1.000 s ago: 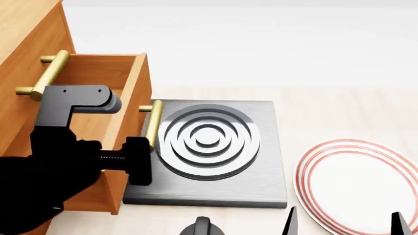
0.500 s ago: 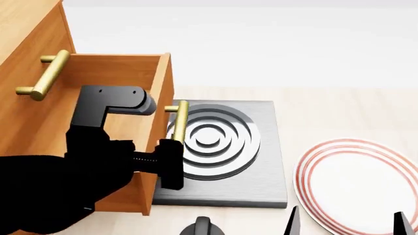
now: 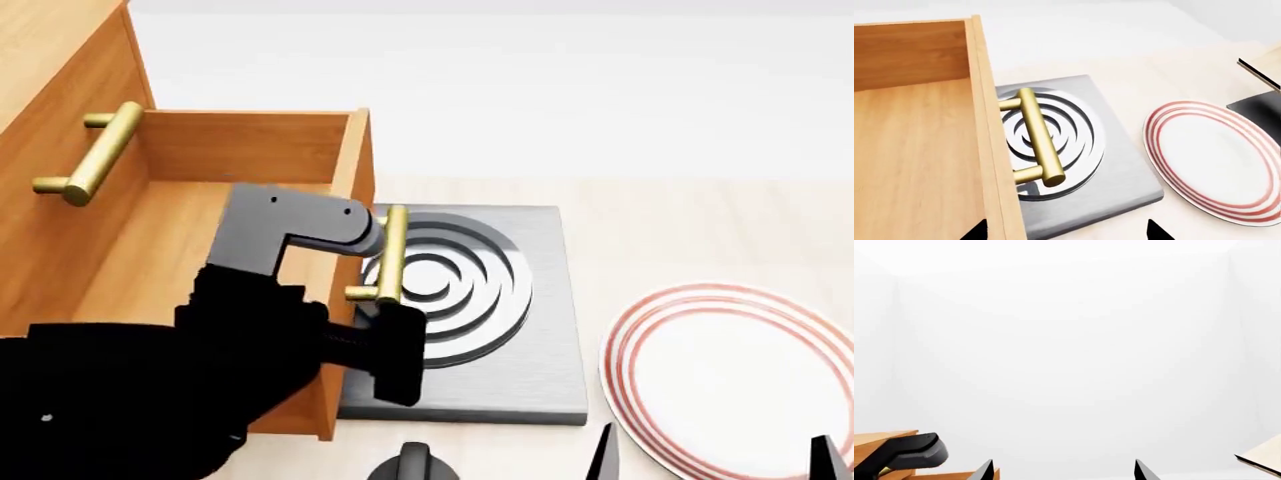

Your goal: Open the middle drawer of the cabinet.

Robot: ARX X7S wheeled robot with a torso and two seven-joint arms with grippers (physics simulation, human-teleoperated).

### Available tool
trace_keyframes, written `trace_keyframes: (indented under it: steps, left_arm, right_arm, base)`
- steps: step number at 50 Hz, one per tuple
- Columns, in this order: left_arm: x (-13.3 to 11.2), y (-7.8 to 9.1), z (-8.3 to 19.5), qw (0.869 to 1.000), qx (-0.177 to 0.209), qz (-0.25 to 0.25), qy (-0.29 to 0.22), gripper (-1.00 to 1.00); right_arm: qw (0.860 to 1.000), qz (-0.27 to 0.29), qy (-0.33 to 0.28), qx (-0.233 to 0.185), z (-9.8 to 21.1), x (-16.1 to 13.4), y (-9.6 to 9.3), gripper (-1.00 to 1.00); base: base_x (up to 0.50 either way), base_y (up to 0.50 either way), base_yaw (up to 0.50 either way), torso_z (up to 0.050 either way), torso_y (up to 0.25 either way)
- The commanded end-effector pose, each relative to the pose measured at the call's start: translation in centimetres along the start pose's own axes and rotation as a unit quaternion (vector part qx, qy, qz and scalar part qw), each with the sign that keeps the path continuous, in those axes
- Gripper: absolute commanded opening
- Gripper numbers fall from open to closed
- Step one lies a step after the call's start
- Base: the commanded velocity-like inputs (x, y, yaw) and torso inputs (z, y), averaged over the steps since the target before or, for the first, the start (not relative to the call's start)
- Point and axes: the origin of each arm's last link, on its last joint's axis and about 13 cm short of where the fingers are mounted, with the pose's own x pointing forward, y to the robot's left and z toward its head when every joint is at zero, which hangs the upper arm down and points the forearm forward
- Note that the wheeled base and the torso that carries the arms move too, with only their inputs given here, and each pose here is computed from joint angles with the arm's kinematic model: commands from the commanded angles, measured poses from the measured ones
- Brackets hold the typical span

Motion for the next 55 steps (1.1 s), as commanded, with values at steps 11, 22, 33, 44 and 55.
trace_keyframes:
  steps: [11,22,33,44,55]
  left_arm:
    - [-0.4,-3.2,-0.6,0.992,-0.046,-0.113,0.019,1.00]
    - [-1.1,-2.8,1.6,0.985,-0.040,-0.127,-0.111,1.00]
    - [-1.3,-2.5,2.6,0.973,0.005,-0.109,-0.202,1.00]
    - [-1.3,-1.8,2.9,0.966,0.036,-0.083,-0.242,1.00]
    - [-1.7,-1.0,2.6,0.952,0.082,-0.070,-0.288,1.00]
  right_arm:
    - [1.000,0.001,0.000,0.000,0.1,0.0,0.0,1.00]
    - [1.000,0.002,0.000,0.000,0.0,0.1,0.1,1.00]
    - [1.000,0.002,0.000,-0.001,0.0,0.1,0.0,1.00]
    - [1.000,0.001,0.000,-0.001,0.0,0.0,0.0,1.00]
    - [1.000,0.002,0.000,-0.001,0.0,0.0,0.0,1.00]
  base:
    - [0.00,0.00,-0.01,0.000,0.000]
    - [0.01,0.00,-0.01,0.000,0.000]
    - [0.00,0.00,0.00,0.000,0.000]
    - [0.00,0.00,0.00,0.000,0.000]
    - [0.00,0.00,0.00,0.000,0.000]
